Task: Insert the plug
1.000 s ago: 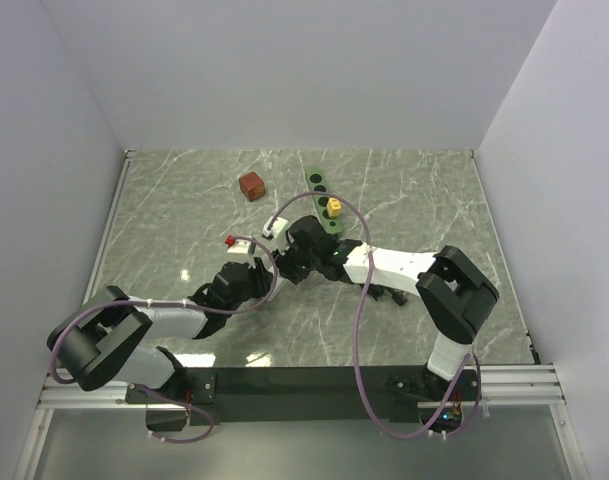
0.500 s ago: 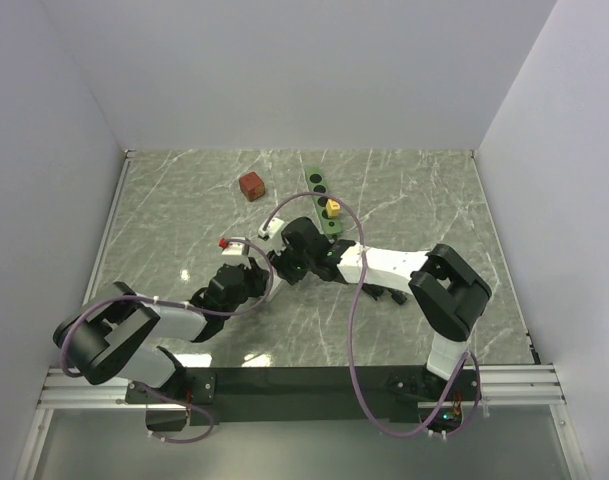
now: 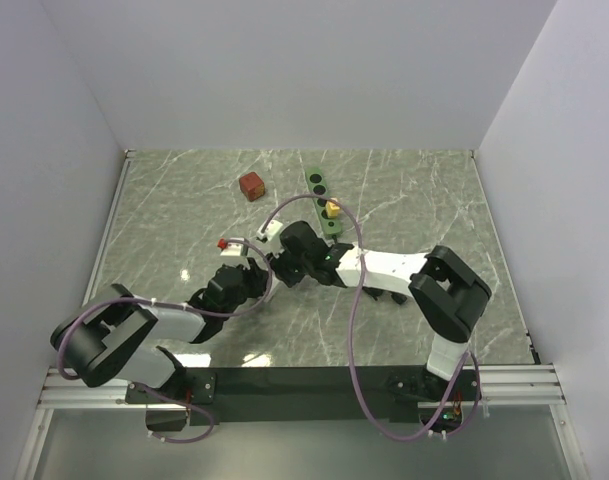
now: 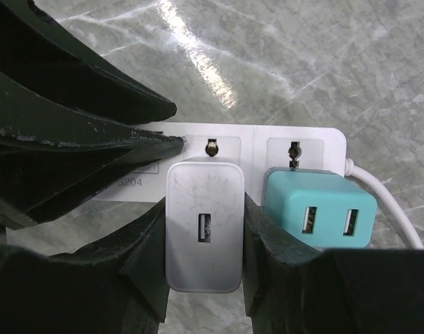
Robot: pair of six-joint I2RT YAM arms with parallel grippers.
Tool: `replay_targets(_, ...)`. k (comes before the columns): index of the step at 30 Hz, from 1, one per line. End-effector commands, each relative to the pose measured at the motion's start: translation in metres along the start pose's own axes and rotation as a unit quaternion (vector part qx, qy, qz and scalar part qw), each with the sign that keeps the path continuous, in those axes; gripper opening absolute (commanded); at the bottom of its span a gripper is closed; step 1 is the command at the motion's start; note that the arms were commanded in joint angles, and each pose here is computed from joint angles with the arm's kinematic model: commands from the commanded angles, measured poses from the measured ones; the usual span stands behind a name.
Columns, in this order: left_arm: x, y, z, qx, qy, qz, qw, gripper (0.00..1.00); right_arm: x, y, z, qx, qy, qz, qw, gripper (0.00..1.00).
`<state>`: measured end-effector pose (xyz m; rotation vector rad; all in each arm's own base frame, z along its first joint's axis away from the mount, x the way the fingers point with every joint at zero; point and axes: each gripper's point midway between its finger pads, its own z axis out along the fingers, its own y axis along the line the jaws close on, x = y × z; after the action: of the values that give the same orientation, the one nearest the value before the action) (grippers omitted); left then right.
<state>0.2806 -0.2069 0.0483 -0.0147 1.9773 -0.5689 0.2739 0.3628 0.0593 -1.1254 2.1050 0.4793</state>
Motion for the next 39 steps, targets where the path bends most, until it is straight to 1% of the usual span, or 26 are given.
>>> replay_targets(1, 0.032, -0.001, -0.014, 0.018, 0.062, 0.002, 0.998, 0.33, 0.056, 0.043, -0.003, -0.066, 0.081, 0.008, 0.995, 0.44)
replay_targets(4, 0.030, -0.001, -0.015, 0.017, 0.058, 0.001, 0.998, 0.35, 0.042, 0.037, -0.010, -0.048, 0.055, 0.010, 0.997, 0.55)
replay_targets(6, 0.028, -0.001, -0.015, 0.018, 0.054, 0.000, 0.998, 0.35, 0.036, 0.033, -0.016, -0.035, 0.042, 0.013, 0.998, 0.59)
replay_targets(7, 0.029, -0.001, -0.016, 0.019, 0.055, -0.002, 0.998, 0.35, 0.034, 0.032, -0.017, -0.032, 0.034, 0.014, 0.999, 0.64)
replay_targets(8, 0.029, -0.002, -0.016, 0.020, 0.055, -0.002, 0.998, 0.35, 0.030, 0.031, -0.020, -0.030, 0.027, 0.013, 0.999, 0.66)
replay_targets(9, 0.028, -0.002, -0.015, 0.021, 0.053, -0.003, 0.998, 0.35, 0.024, 0.030, -0.024, -0.026, 0.015, 0.015, 0.999, 0.76)
replay_targets(13, 0.028, -0.001, -0.015, 0.018, 0.051, -0.005, 0.999, 0.35, 0.013, 0.022, -0.036, -0.003, -0.010, 0.018, 1.000, 0.79)
replay_targets(14, 0.028, 0.000, -0.015, 0.016, 0.050, -0.004, 0.999, 0.35, 0.009, 0.020, -0.039, 0.004, -0.017, 0.017, 1.000, 0.93)
replay_targets(15, 0.025, -0.001, -0.014, 0.016, 0.047, -0.004, 0.999, 0.35, 0.003, 0.017, -0.048, 0.010, -0.028, 0.018, 0.999, 0.94)
replay_targets(16, 0.025, -0.002, -0.014, 0.016, 0.047, -0.003, 0.999, 0.38, 0.004, 0.016, -0.052, 0.016, -0.028, 0.017, 0.999, 0.94)
replay_targets(17, 0.022, -0.004, -0.013, 0.018, 0.045, -0.003, 0.999, 0.39, -0.005, 0.015, -0.063, 0.019, -0.044, 0.018, 0.999, 0.94)
replay_targets(18, 0.019, -0.006, -0.013, 0.020, 0.042, -0.004, 0.999, 0.43, -0.005, 0.006, -0.069, 0.041, -0.046, 0.020, 0.998, 0.95)
replay_targets(19, 0.016, -0.007, -0.015, 0.021, 0.040, -0.004, 0.999, 0.50, -0.003, 0.003, -0.075, 0.048, -0.049, 0.021, 0.997, 0.95)
replay_targets(20, 0.013, -0.009, -0.015, 0.023, 0.037, -0.006, 0.999, 0.54, -0.004, -0.001, -0.081, 0.056, -0.055, 0.026, 0.997, 0.95)
replay_targets(21, 0.007, -0.008, -0.015, 0.017, 0.029, -0.008, 0.999, 0.57, -0.013, -0.004, -0.095, 0.059, -0.080, 0.030, 0.995, 0.95)
replay_targets(22, 0.004, -0.006, -0.018, 0.008, 0.027, -0.014, 0.999, 0.63, -0.010, -0.011, -0.100, 0.067, -0.085, 0.036, 0.993, 0.95)
replay_targets(23, 0.001, -0.005, -0.020, 0.002, 0.023, -0.017, 1.000, 0.65, -0.018, -0.015, -0.115, 0.071, -0.110, 0.043, 0.990, 0.96)
replay_targets(25, -0.012, -0.001, -0.024, -0.014, 0.003, -0.023, 1.000, 0.71, -0.018, -0.029, -0.126, 0.083, -0.129, 0.056, 0.987, 0.96)
replay_targets(26, -0.010, 0.004, -0.026, -0.027, 0.006, -0.021, 0.999, 0.73, -0.019, -0.033, -0.133, 0.087, -0.141, 0.074, 0.983, 0.96)
replay_targets(27, -0.014, 0.006, -0.028, -0.032, 0.001, -0.024, 0.999, 0.75, -0.026, -0.038, -0.145, 0.090, -0.162, 0.080, 0.979, 0.96)
replay_targets(28, -0.026, 0.008, -0.031, -0.043, -0.020, -0.033, 0.998, 0.77, -0.024, -0.048, -0.149, 0.098, -0.174, 0.096, 0.975, 0.96)
replay_targets(30, -0.029, 0.016, -0.035, -0.067, -0.022, -0.034, 0.997, 0.79, -0.037, -0.059, -0.169, 0.103, -0.225, 0.109, 0.963, 0.97)
replay_targets(31, -0.040, 0.020, -0.038, -0.079, -0.038, -0.042, 0.995, 0.81, -0.032, -0.066, -0.172, 0.102, -0.232, 0.125, 0.959, 0.96)
replay_targets(34, -0.063, 0.022, -0.043, -0.086, -0.058, -0.046, 0.994, 0.82, -0.035, -0.088, -0.194, 0.128, -0.280, 0.149, 0.940, 0.97)
replay_targets(36, -0.089, 0.018, -0.049, -0.085, -0.084, -0.045, 0.992, 0.82, -0.036, -0.097, -0.207, 0.140, -0.307, 0.156, 0.928, 0.96)
replay_targets(39, -0.132, 0.017, -0.062, -0.098, -0.134, -0.049, 0.985, 0.85, -0.033, -0.116, -0.225, 0.164, -0.343, 0.173, 0.908, 0.97)
